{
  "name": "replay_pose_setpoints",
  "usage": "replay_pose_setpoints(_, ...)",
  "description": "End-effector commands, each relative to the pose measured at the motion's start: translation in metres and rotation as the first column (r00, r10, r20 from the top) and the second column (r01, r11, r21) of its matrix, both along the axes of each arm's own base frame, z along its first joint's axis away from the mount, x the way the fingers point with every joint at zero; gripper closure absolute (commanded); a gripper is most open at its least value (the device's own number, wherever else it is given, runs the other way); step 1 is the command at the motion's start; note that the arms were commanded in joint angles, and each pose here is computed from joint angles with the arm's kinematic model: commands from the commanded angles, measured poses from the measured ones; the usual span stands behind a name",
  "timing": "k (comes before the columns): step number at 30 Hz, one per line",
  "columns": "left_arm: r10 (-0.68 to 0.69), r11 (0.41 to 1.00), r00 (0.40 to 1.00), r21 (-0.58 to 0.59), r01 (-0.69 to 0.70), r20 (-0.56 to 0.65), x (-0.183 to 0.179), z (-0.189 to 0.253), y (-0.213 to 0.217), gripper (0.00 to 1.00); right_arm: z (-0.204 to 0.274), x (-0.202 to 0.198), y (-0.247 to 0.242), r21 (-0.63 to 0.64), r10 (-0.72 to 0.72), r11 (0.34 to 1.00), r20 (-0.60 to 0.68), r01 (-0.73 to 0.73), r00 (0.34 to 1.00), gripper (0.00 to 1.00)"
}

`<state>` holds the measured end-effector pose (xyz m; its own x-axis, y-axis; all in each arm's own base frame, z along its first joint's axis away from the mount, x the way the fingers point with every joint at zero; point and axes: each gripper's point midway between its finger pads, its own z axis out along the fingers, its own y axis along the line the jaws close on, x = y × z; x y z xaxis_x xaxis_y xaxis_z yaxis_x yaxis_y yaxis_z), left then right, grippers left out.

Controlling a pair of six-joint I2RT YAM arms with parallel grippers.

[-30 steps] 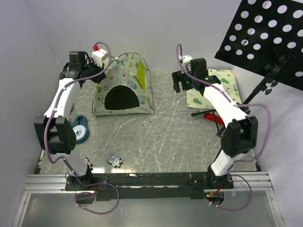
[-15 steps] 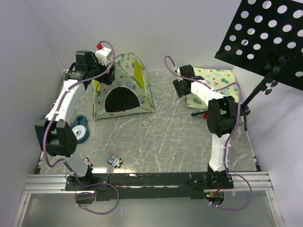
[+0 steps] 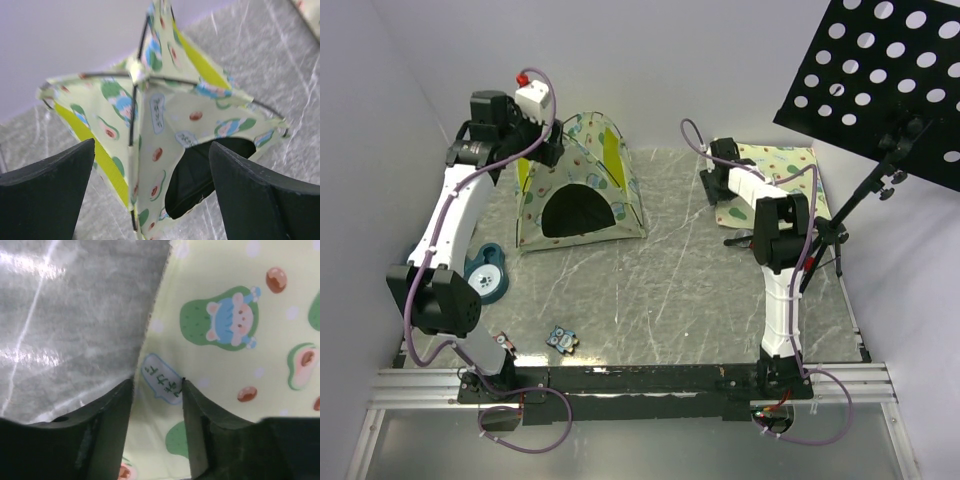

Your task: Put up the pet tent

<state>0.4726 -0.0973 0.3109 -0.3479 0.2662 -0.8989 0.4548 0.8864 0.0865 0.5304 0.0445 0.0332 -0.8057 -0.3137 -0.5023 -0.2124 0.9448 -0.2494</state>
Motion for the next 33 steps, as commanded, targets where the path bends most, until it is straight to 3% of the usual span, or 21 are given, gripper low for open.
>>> replay_pose_setpoints(1, 0.010, 0.998, 0.993, -0.056, -0.003, 0.120, -0.015, 0.068, -0.002, 0.00, -0.007, 0.007, 0.005, 0.074, 0.029, 0.997, -0.047, -0.025, 0.998, 0.55)
replay_pose_setpoints(2, 0.005, 0.998, 0.993, -0.059, 0.002, 0.122, -0.016, 0.072, -0.003, 0.00, -0.008, 0.007, 0.009, 0.097, 0.050, 0.994, -0.062, -0.044, 0.997, 0.64)
replay_pose_setpoints(4, -0.014, 0.998, 0.993, -0.053, 0.020, 0.114, -0.018, 0.077, -0.004, 0.00, -0.011, 0.005, 0.020, 0.150, 0.074, 0.987, -0.092, -0.060, 0.993, 1.00)
replay_pose_setpoints(7, -0.017, 0.998, 0.994, -0.059, 0.024, 0.110, -0.021, 0.081, -0.006, 0.00, 0.007, 0.001, 0.044, 0.245, 0.147, 0.961, -0.070, -0.126, 0.987, 1.00)
replay_pose_setpoints(10, -0.029, 0.993, 0.995, -0.108, 0.039, 0.099, -0.024, 0.079, -0.012, 0.00, 0.057, -0.006, 0.084, 0.309, 0.255, 0.915, 0.050, -0.257, 0.966, 1.00)
replay_pose_setpoints(15, -0.196, 0.964, 0.962, -0.144, 0.225, 0.190, -0.040, 0.098, -0.038, 0.00, 0.143, -0.049, 0.147, 0.306, 0.423, 0.814, 0.270, -0.494, 0.865, 1.00)
replay_pose_setpoints(20, -0.531, 0.831, 0.807, -0.028, 0.556, 0.260, -0.062, 0.100, -0.087, 0.00, 0.206, -0.092, 0.160, 0.315, 0.388, 0.797, 0.386, -0.515, 0.837, 1.00)
replay_pose_setpoints(22, -0.656, 0.751, 0.698, 0.146, 0.644, 0.288, -0.069, 0.092, -0.111, 0.00, 0.225, -0.107, 0.156, 0.315, 0.371, 0.796, 0.421, -0.517, 0.827, 1.00)
replay_pose_setpoints(25, -0.772, 0.635, 0.556, 0.345, 0.691, 0.308, -0.079, 0.083, -0.148, 0.00, 0.242, -0.130, 0.148, 0.313, 0.362, 0.791, 0.452, -0.525, 0.815, 1.00)
replay_pose_setpoints(28, -0.822, 0.567, 0.448, 0.437, 0.698, 0.351, -0.089, 0.084, -0.178, 0.00, 0.268, -0.162, 0.150, 0.323, 0.394, 0.731, 0.518, -0.601, 0.759, 1.00)
replay_pose_setpoints(31, -0.810, 0.568, 0.406, 0.397, 0.721, 0.422, -0.101, 0.096, -0.198, 0.00, 0.285, -0.194, 0.157, 0.370, 0.411, 0.656, 0.556, -0.658, 0.723, 1.00)
replay_pose_setpoints(33, -0.742, 0.630, 0.475, 0.251, 0.735, 0.472, -0.107, 0.113, -0.203, 0.00, 0.289, -0.218, 0.166, 0.435, 0.423, 0.586, 0.556, -0.684, 0.715, 1.00)
